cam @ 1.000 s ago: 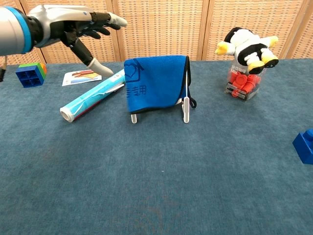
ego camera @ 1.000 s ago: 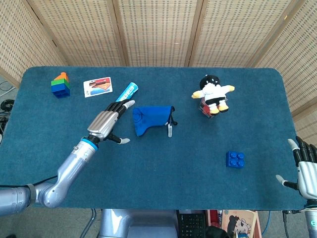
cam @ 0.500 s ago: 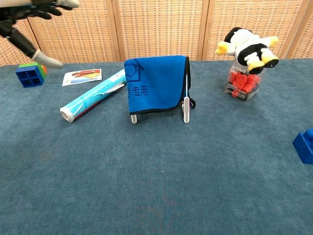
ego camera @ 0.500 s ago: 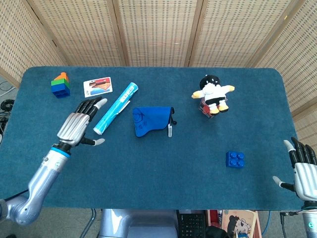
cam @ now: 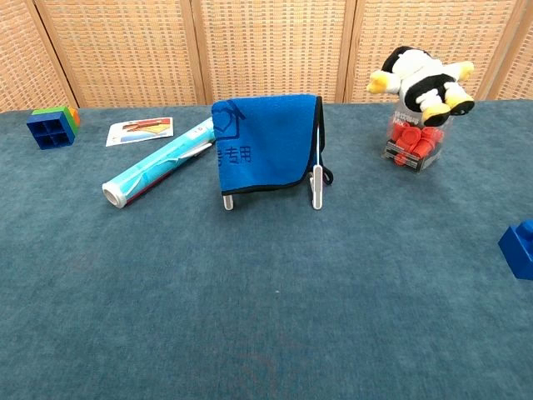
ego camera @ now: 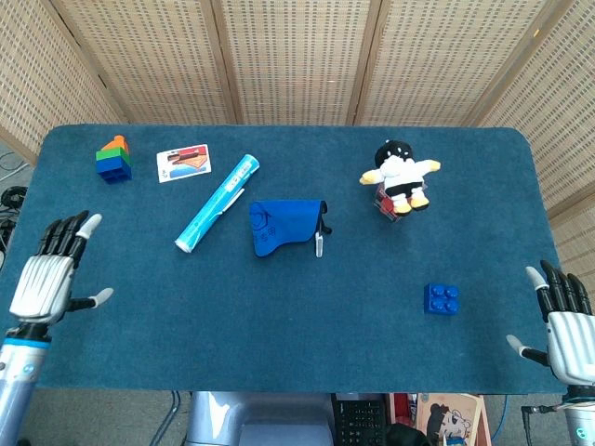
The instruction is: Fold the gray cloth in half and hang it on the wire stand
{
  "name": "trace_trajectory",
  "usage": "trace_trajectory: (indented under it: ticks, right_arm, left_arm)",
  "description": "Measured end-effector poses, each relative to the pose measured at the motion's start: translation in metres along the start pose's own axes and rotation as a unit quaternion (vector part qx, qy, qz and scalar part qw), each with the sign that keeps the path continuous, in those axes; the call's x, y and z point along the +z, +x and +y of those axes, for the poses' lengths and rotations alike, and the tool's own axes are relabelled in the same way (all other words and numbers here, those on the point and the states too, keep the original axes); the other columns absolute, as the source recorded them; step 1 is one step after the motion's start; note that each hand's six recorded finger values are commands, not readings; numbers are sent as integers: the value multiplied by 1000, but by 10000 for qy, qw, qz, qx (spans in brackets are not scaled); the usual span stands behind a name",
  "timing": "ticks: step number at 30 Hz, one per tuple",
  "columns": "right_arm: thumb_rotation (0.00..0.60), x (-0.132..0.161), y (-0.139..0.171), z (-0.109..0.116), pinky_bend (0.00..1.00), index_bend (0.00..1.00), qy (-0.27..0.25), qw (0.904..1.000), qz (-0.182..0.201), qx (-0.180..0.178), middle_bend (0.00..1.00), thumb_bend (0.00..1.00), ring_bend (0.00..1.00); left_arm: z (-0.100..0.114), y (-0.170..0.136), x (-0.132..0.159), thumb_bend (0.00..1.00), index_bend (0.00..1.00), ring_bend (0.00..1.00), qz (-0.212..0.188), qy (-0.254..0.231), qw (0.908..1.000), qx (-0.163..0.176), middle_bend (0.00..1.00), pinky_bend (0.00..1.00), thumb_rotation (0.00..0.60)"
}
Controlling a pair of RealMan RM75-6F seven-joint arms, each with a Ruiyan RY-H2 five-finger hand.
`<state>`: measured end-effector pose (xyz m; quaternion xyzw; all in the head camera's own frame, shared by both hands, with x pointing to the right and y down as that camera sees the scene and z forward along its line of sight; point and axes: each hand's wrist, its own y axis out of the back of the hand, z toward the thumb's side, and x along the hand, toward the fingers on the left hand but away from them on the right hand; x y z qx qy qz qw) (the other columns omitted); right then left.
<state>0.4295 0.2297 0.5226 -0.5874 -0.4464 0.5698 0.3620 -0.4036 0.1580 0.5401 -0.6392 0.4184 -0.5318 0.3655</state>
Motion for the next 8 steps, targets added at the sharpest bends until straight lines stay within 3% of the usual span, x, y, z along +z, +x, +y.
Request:
trace_trajectory:
  ticks: [4, 8]
  right_arm:
    - [600, 0, 3, -2, 0, 0, 107, 9999, -36, -33, 0, 0, 0]
    - [600, 0, 3, -2, 0, 0, 135, 9998, -78, -102, 0, 0, 0]
  left_arm:
    - [2, -33, -20, 134, 0, 0, 249, 254, 9989, 298, 0, 0, 600]
    - [-3, -52, -28, 135, 0, 0, 237, 362, 9982, 410, 0, 0, 600]
